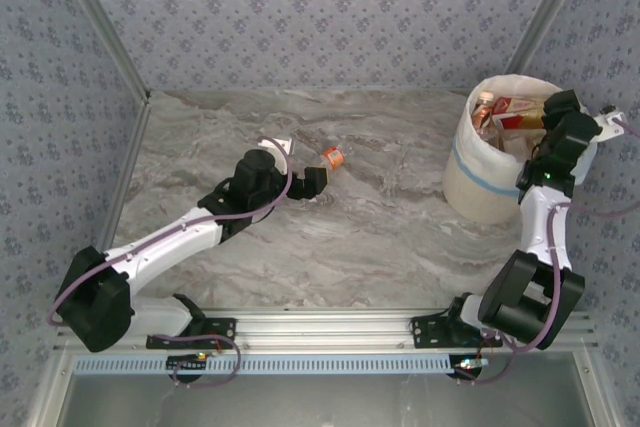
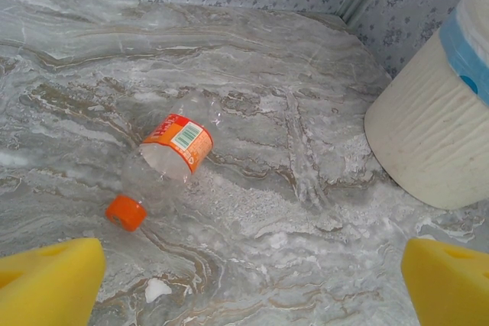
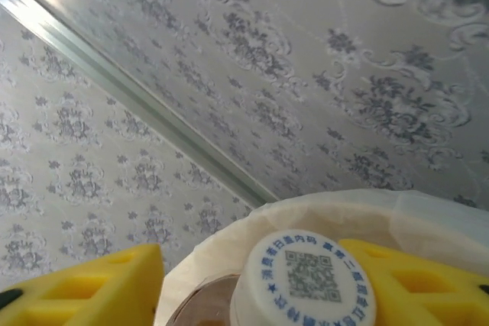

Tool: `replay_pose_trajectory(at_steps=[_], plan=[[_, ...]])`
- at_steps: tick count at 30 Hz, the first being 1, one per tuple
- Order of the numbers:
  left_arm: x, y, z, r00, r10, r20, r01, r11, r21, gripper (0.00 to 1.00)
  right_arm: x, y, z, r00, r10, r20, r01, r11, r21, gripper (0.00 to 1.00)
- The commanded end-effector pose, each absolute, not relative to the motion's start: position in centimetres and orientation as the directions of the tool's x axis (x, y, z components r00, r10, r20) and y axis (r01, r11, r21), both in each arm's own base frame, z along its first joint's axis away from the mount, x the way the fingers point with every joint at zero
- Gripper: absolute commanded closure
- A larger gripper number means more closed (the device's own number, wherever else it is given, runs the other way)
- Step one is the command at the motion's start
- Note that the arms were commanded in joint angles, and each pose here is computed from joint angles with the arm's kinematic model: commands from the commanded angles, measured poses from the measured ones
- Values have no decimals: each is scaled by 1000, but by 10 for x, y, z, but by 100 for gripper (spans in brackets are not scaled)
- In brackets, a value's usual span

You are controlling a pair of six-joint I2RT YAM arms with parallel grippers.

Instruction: Put the plastic bottles in the bin

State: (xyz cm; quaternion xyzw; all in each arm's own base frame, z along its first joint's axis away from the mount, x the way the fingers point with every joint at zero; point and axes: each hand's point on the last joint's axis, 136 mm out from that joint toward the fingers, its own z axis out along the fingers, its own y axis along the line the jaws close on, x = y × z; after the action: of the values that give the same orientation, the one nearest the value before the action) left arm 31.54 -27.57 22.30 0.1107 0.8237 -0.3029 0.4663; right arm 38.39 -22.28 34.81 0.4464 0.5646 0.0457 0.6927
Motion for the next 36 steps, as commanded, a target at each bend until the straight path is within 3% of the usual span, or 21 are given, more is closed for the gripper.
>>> replay_pose_trajectory(at_steps=[1,8,13,16,20,25,31,36], plan=[[315,-272,233,-526,-134,-840,462,784,-414,1,376,-219,349,223,551,-804,534,621,573,30],[315,-264,227,-522,-146,-841,437,801,-410,0,325,-216,353,-25,508,-861,743,586,324,6],[317,-259,223,-527,-154,-836,407,817,-408,1,309,-195,365,-86,459,-884,760,604,240,3],[320,-250,217,-539,-169,-825,358,841,-405,0,320,-162,382,-78,458,-885,654,694,302,3],[330,-226,204,-565,-236,-791,231,874,-427,1,354,-83,405,-128,446,-886,313,866,390,3],[341,-203,186,-616,-317,-721,94,879,-467,1,380,16,397,-294,375,-879,24,923,385,2],[345,-187,170,-650,-371,-663,-27,883,-468,1,404,108,341,-455,350,-819,-42,910,413,0],[344,-181,161,-663,-390,-639,-72,883,-464,0,426,155,267,-555,440,-706,114,881,459,0]])
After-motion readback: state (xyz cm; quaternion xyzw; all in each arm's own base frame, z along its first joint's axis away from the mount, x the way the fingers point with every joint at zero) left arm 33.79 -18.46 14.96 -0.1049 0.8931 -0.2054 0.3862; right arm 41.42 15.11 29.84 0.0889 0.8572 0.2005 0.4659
